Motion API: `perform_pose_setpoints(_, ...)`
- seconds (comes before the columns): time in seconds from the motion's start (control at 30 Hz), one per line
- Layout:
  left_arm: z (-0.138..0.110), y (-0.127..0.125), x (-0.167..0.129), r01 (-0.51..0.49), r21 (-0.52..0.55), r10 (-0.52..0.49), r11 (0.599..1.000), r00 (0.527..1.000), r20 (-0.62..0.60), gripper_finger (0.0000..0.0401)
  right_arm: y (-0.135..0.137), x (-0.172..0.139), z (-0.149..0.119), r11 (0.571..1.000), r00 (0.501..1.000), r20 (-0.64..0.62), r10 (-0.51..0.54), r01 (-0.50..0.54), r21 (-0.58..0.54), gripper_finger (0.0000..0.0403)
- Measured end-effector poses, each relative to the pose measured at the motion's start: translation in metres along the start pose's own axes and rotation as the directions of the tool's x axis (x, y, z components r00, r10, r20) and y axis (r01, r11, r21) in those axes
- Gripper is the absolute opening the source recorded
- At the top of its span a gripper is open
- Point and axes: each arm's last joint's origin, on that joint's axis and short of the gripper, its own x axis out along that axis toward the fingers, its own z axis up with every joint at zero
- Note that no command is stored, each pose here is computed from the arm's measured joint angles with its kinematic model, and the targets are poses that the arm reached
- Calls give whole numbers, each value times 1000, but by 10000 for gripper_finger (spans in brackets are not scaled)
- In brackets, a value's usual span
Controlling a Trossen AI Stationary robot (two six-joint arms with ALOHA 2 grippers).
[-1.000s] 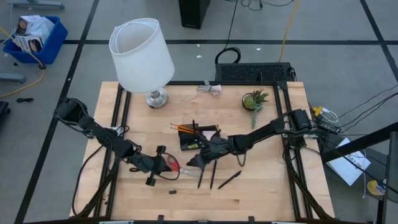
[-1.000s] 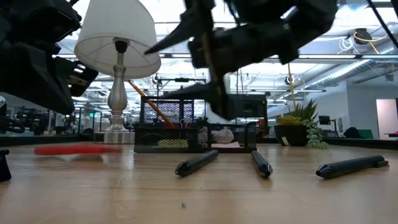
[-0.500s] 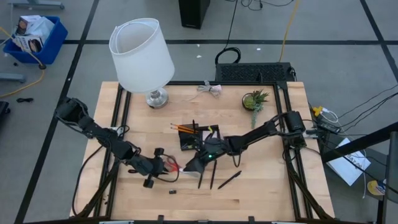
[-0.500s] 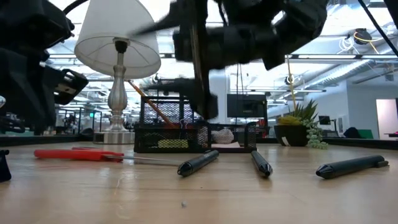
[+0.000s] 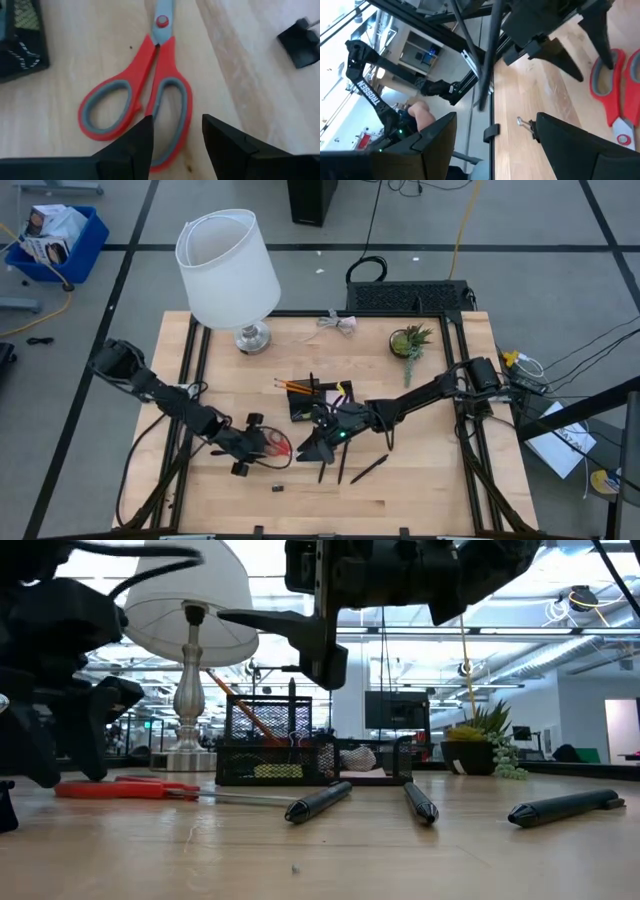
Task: Pick and place office supplies into organizer
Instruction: Put the red scissors into the black desk organizer
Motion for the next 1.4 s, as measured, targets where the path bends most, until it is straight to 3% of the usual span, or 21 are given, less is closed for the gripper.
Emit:
perform_pose_setpoints(0.13,3,7,6,53,-47,-57,997,995,-83,174,0,0,0,1000,1000,1,-1,1,-1,265)
perform_pose_setpoints(0.23,9,8,9,66,-22,-68,998,990,-124,175,0,0,0,1000,1000,1,-1,1,-5,265)
perform_pose_setpoints(0.47,30,7,19,34,21,-27,999,959,-282,174,0,0,0,1000,1000,1,-1,1,-6,265)
perform_pose_setpoints(0.6,30,6,33,54,53,-34,997,942,-333,140,0,0,-1,1000,1000,-4,0,0,-19,265)
perform_pose_setpoints(0.87,40,3,23,47,82,-23,996,965,-262,17,1,0,-11,1000,999,-32,-1,1,-20,265)
perform_pose_setpoints(1.1,37,-7,13,-1,132,35,991,965,-259,33,3,1,-16,998,990,-132,48,-52,-26,265)
perform_pose_setpoints(1.4,30,-31,8,-22,214,74,977,968,-239,18,-13,-3,-9,999,987,-152,-46,43,-22,265)
